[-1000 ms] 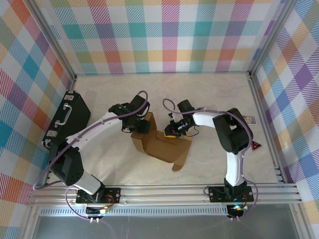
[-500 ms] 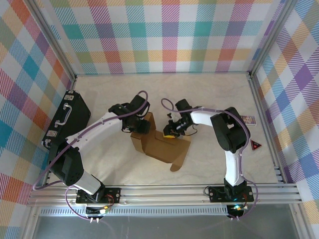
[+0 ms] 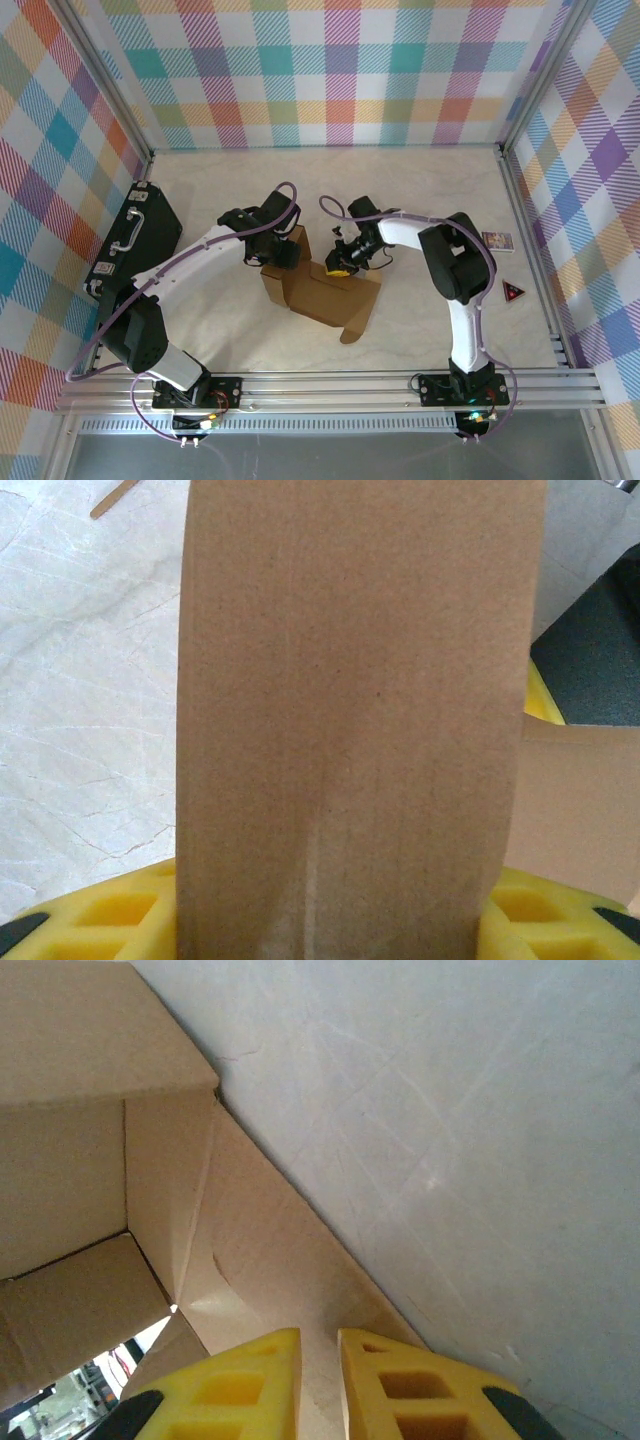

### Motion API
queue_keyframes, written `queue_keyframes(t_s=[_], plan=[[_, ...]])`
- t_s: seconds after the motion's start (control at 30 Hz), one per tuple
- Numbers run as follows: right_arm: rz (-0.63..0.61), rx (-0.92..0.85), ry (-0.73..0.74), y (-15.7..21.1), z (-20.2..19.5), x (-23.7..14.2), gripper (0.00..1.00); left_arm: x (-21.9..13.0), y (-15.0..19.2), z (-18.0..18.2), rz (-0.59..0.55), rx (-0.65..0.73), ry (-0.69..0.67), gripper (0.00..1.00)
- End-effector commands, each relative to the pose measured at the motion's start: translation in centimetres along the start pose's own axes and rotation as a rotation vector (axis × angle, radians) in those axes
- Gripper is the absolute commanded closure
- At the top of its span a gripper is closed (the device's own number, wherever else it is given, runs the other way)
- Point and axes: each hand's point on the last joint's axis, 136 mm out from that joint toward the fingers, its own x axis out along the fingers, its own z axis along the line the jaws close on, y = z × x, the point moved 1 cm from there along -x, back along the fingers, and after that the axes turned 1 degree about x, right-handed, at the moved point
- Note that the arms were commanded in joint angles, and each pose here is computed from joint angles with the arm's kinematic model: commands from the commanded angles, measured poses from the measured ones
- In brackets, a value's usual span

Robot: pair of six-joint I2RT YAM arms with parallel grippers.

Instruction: Fold the paper box

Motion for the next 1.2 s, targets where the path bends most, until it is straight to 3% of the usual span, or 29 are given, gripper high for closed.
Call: queue_keyframes(t_s=[0.0, 0.17, 0.5, 0.63, 0.8, 0.97, 1.17], plan=[[-0.010, -0.055, 0.091, 1.8, -1.5, 1.0, 0.77, 1.0, 1.4, -0.1, 0.073, -0.009, 0.007, 0.49], [-0.144, -0.231, 0.075, 1.2, 2.5, -2.8, 0.66, 0.9, 1.3, 0.0, 0.068, -0.010, 0.004, 0.49], [-0.230, -0.331, -0.074, 4.7, 6.4, -5.9, 0.58, 1.1, 1.3, 0.0, 0.071, -0.009, 0.000, 0.49], [-0.140, -0.408, -0.169, 8.9, 8.7, -4.1, 0.59, 1.1, 1.1, 0.0, 0.068, -0.008, 0.001, 0.49], [-0.046, -0.519, -0.151, 14.3, 10.5, -0.5, 0.62, 0.9, 1.2, 0.0, 0.067, -0.005, -0.002, 0.49], [-0.026, -0.544, -0.125, 16.6, 10.5, 1.4, 0.65, 0.9, 1.3, 0.0, 0.069, -0.005, 0.001, 0.49], [-0.015, -0.526, -0.052, 16.7, 8.5, 2.7, 0.66, 0.7, 1.2, 0.0, 0.061, -0.005, 0.001, 0.49]])
